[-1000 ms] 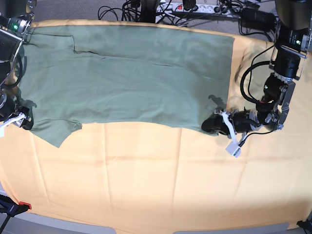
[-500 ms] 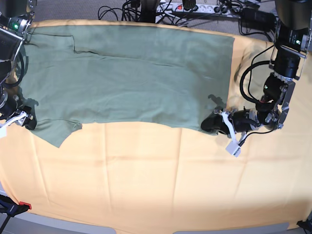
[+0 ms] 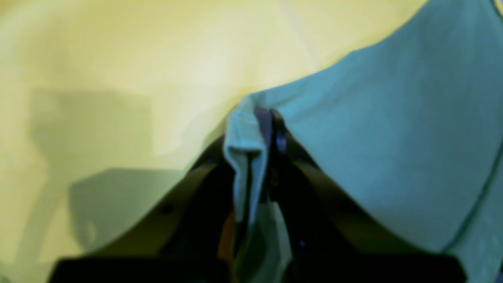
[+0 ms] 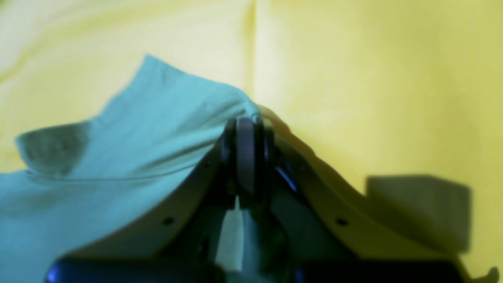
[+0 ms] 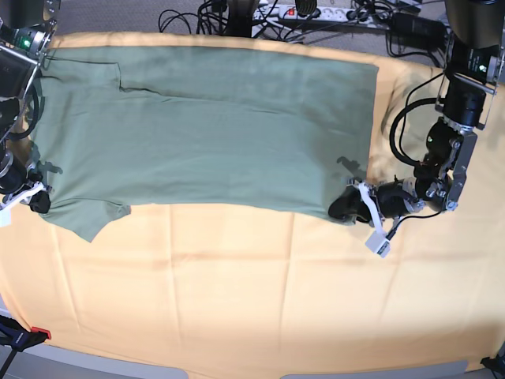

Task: Fold the T-shirt properly
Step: 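Grasp both hem corners of the shirt, then lift the hem and fold it toward the shoulders with both grippers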

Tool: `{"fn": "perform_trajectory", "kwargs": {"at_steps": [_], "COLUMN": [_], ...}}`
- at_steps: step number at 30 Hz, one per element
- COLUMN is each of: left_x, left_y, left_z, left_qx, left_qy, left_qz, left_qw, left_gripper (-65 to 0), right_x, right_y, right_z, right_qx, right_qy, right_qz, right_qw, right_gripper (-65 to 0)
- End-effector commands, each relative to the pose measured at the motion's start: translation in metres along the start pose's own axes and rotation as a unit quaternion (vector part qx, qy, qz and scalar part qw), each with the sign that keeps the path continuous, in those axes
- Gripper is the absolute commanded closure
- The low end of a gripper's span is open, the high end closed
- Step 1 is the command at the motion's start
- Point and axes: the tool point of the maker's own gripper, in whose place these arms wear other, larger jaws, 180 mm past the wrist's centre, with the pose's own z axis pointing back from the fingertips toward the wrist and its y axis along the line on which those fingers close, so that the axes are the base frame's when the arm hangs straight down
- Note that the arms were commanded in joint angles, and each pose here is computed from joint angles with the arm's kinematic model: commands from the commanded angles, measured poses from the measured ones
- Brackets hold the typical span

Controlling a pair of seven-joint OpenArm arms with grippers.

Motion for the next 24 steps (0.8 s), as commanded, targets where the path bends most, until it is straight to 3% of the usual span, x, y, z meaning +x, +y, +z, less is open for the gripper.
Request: {"fn": "perform_trajectory", "kwargs": {"at_steps": [1, 5, 11, 15, 20, 24], "left_x": [0.023, 0.039, 0.085, 0.108, 0.117, 0.106], "left_y": [0.011, 0.028, 0.039, 0.034, 0.017, 0.012], "left_z": [0.007, 0.010, 0.019, 0.019, 0.002, -0.008], "left_qx": [0.023, 0.071, 0.108, 0.115, 0.107, 0.097], "left_qy": [-0.024, -0.045, -0.100, -0.147, -0.157, -0.130], "left_qz": [-0.015, -0.042, -0.097, -0.142, -0.178, -0.173], "left_qw": [0.999, 0.996, 0.984, 0.972, 0.966, 0.972], "left_gripper": [0.0, 0.0, 0.0, 0.0, 0.0, 0.0], "right_x": [0.037, 0.049, 0.074, 0.076, 0.080, 0.080], "right_y": [-0.009, -0.015, -0.005, -0.001, 0.002, 0.003], "right_z": [0.006, 0.005, -0.001, -0.013, -0.023, -0.025], "right_qx": [-0.012, -0.037, -0.030, -0.057, -0.088, -0.089], "right_qy": [-0.042, -0.043, -0.060, -0.046, -0.032, -0.021], "right_qz": [0.013, 0.026, 0.036, 0.099, 0.158, 0.160], "right_qw": [0.9989, 0.9981, 0.9971, 0.9924, 0.9831, 0.9829], "right_gripper": [0.0, 0.0, 0.0, 0.0, 0.0, 0.0]}}
